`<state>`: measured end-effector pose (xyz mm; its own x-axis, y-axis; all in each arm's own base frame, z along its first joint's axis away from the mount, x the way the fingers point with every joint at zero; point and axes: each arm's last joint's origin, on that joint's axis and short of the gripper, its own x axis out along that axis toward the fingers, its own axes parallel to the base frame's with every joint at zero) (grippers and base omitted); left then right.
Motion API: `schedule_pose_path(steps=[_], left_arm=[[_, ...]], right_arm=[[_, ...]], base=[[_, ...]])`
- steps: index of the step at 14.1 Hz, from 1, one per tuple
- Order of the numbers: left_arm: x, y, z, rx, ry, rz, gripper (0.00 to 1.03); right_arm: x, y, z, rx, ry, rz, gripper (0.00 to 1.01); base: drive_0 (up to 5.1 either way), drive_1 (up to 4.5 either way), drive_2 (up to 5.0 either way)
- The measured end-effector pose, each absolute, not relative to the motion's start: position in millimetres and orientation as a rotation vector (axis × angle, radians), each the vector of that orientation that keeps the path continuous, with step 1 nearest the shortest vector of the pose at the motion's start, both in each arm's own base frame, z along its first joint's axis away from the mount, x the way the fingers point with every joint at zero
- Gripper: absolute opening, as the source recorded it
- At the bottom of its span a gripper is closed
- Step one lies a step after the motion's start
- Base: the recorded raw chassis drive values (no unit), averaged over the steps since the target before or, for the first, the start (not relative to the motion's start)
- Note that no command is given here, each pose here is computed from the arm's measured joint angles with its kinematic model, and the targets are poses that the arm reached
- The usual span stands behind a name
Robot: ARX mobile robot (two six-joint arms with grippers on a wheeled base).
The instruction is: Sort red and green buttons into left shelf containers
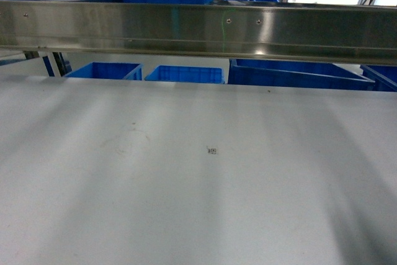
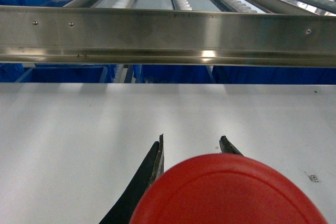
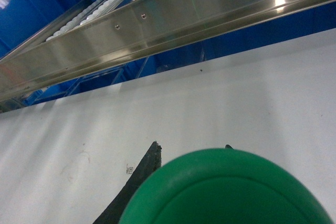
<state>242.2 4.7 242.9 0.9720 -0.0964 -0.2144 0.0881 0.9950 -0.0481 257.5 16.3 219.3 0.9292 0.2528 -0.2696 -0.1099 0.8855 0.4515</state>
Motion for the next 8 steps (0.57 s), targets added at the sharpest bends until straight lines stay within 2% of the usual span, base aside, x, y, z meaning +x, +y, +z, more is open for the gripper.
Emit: schedule_pose_path(steps=[6,8], left_arm=[[241.8,5.2,244.1,-0.038,0.211,-0.091,0.27],[241.8,5.2,244.0,-0.038,0.211,-0.091,0.27]], right_arm=[[257.5,16.4,219.3,0.446,0.33,0.193,0.27],[257.5,16.4,219.6,0.446,0.328,0.193,0.27]], base=[[0.0,0.0,0.0],[-4.9,1.95,2.9]])
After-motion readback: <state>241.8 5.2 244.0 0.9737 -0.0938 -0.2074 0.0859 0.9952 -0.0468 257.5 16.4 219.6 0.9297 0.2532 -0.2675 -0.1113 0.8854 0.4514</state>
